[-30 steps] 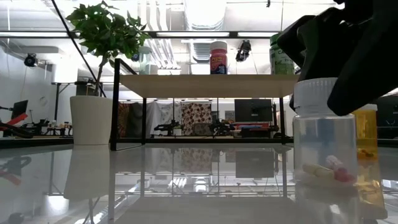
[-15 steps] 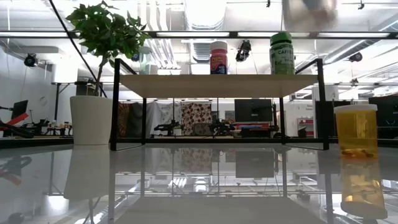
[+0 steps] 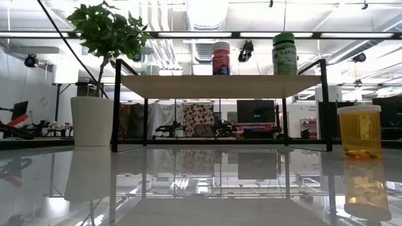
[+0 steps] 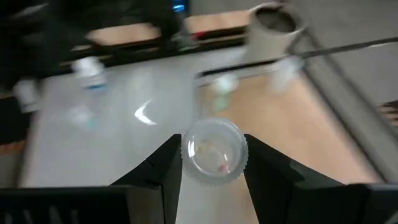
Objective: Pick and place medicine bottles onto shelf by color
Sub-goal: Put the transparent pill bottle on the shelf
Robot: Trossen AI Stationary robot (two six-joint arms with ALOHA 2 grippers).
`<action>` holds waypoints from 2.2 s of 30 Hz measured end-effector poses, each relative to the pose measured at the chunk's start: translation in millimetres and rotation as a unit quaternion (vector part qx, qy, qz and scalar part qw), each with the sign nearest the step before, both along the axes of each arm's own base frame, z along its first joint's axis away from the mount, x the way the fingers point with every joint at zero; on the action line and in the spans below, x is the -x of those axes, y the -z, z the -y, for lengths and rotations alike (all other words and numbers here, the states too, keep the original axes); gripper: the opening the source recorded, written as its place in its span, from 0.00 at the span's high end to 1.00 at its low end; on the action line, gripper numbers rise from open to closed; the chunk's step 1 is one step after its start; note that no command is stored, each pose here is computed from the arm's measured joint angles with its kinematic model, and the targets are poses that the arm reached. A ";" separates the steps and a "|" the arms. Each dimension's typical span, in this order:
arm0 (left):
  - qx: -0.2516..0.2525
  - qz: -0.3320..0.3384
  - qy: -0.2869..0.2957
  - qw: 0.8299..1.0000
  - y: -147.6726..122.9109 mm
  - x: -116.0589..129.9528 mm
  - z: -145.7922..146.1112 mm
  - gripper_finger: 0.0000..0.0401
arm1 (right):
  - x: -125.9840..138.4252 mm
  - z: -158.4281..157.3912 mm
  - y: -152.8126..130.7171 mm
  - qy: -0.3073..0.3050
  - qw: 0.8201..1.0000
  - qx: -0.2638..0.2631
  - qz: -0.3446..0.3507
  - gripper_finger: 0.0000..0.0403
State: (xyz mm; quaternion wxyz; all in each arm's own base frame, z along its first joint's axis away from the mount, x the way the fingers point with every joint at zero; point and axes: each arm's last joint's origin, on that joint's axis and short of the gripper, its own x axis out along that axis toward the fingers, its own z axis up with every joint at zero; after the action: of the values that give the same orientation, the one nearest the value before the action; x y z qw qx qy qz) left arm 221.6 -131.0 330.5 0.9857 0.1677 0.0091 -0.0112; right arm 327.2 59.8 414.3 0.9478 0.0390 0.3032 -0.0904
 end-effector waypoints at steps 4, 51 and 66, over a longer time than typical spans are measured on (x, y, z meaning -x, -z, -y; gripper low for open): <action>0.011 0.035 -0.016 0.999 -2.8 14.0 -10.4 0.53 | -18.6 47.0 -9.1 0.026 0.999 0.042 0.001 0.66; 0.031 0.068 -0.016 0.997 9.1 48.4 -33.6 0.53 | -108.2 190.0 98.2 0.074 0.989 -0.033 -0.125 0.61; 0.032 0.067 -0.015 0.997 9.7 48.3 -33.5 0.53 | -99.7 186.4 78.0 0.080 0.990 -0.039 -0.109 0.48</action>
State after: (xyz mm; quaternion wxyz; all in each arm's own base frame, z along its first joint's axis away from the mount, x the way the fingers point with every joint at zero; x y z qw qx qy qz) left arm 173.3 -97.5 320.9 0.9891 0.1360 -0.0552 0.0151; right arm 427.0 -126.7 336.2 0.8965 0.0899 0.4041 -0.1581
